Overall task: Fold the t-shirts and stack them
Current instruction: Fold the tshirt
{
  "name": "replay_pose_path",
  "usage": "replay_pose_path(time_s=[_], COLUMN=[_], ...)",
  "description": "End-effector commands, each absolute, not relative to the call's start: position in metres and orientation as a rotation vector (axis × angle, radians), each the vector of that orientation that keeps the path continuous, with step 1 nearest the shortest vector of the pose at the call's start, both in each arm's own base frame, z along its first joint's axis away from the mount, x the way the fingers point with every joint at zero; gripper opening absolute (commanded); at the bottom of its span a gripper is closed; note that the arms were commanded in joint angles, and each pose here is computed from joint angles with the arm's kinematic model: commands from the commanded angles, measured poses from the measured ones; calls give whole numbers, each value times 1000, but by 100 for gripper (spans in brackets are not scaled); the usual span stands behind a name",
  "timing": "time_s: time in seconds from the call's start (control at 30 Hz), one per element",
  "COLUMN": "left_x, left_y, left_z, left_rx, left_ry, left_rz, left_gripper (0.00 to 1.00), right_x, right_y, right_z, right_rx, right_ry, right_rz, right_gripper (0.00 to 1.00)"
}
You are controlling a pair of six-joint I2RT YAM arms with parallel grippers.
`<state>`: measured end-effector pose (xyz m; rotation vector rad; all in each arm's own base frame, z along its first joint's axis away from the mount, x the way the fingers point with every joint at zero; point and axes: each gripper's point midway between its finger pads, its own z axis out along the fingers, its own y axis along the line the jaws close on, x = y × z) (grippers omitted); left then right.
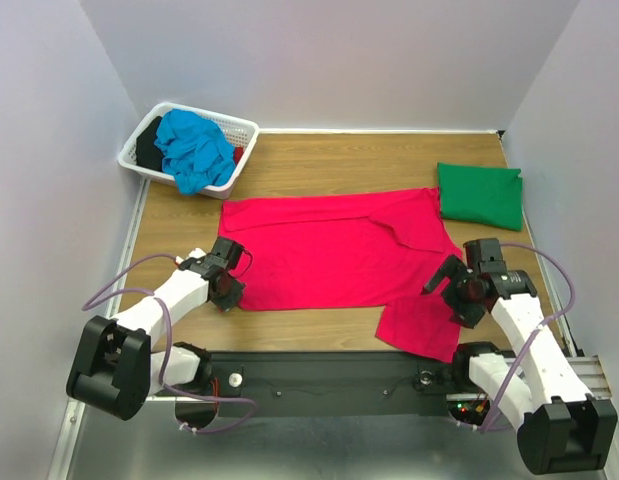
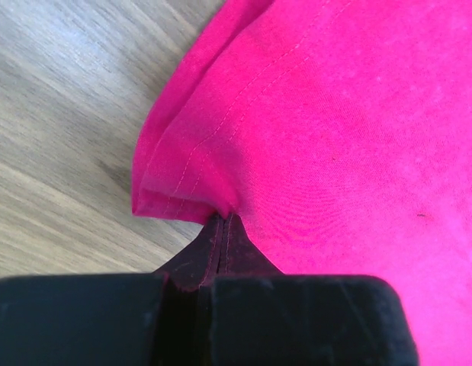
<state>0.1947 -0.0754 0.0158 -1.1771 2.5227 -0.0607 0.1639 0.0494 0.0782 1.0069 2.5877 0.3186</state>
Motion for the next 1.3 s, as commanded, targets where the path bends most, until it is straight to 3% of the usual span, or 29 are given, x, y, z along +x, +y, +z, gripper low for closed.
replay_pose_path(time_s=[0.0, 0.33, 0.57, 1.03, 1.27], left_x=[190, 192, 193, 194, 192], left_y=[-69, -69, -69, -66, -68], left_z=[6, 1, 2, 6, 9], left_rx=[-1128, -1117, -1121, -1133, -1137], left_ry=[2527, 2523, 2520, 2503, 2503], left_rz=[-24, -29, -27, -7, -37], left_gripper=[0, 0, 0, 0, 0], right_x=[132, 109, 105, 112, 129], right_y=[54, 72, 77, 93, 93], right_z=[66, 37, 32, 7, 8], right_rx=[1059, 914, 824, 686, 637], right_ry=[2714, 2941, 2991, 3110, 3056], right_rz=[302, 31, -18, -72, -81], right_gripper=[100, 99, 76, 64, 42])
